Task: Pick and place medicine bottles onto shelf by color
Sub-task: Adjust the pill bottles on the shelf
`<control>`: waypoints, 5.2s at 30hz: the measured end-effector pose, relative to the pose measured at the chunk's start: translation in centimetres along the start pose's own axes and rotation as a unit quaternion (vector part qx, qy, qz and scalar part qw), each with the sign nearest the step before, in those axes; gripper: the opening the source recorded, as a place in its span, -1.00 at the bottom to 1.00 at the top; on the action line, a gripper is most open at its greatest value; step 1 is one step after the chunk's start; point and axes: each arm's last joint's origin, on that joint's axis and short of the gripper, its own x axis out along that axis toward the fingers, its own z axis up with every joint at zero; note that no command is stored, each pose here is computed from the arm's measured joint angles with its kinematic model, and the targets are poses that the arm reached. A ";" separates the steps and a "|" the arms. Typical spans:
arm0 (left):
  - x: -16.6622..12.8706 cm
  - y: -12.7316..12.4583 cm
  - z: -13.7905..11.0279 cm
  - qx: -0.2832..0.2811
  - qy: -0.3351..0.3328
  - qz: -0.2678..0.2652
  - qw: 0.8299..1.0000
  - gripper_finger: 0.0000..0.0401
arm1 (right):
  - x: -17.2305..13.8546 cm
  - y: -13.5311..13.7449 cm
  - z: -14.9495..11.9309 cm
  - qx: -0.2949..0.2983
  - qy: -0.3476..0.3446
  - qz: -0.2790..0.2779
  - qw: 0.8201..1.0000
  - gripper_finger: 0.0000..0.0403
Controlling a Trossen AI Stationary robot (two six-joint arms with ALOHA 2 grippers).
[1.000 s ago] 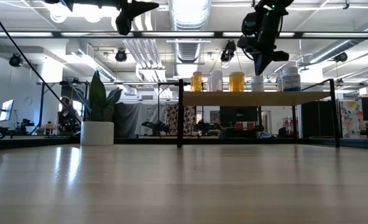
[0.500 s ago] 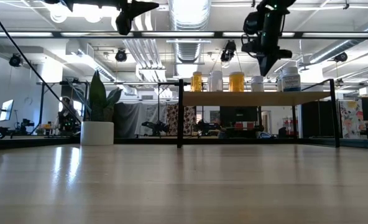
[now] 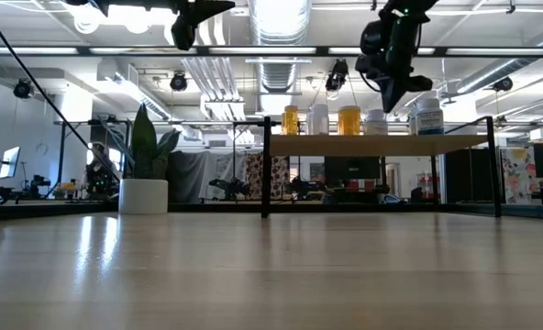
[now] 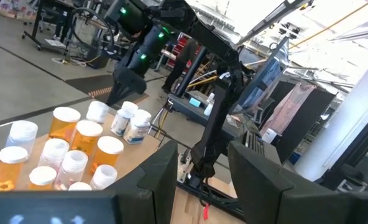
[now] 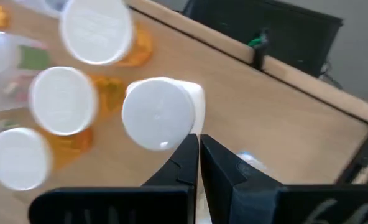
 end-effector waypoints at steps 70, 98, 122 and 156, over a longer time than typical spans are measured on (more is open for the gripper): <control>0.2 0.1 -0.1 -0.001 0.003 0.002 1.000 -0.37 | -3.6 -0.2 -3.3 0.016 0.006 -0.095 0.995 -0.96; 0.4 0.2 -0.3 -0.002 0.007 0.004 1.000 -0.37 | -0.8 2.2 -3.1 -0.073 0.015 -0.016 0.997 -0.96; 0.8 0.3 -0.4 0.000 0.001 0.000 1.000 -0.37 | -5.0 1.5 -7.4 0.062 0.008 -0.029 0.998 -0.96; 0.9 0.4 -0.4 -0.001 0.004 0.002 1.000 -0.37 | -3.0 1.4 -9.1 -0.003 0.052 -0.009 0.999 -0.96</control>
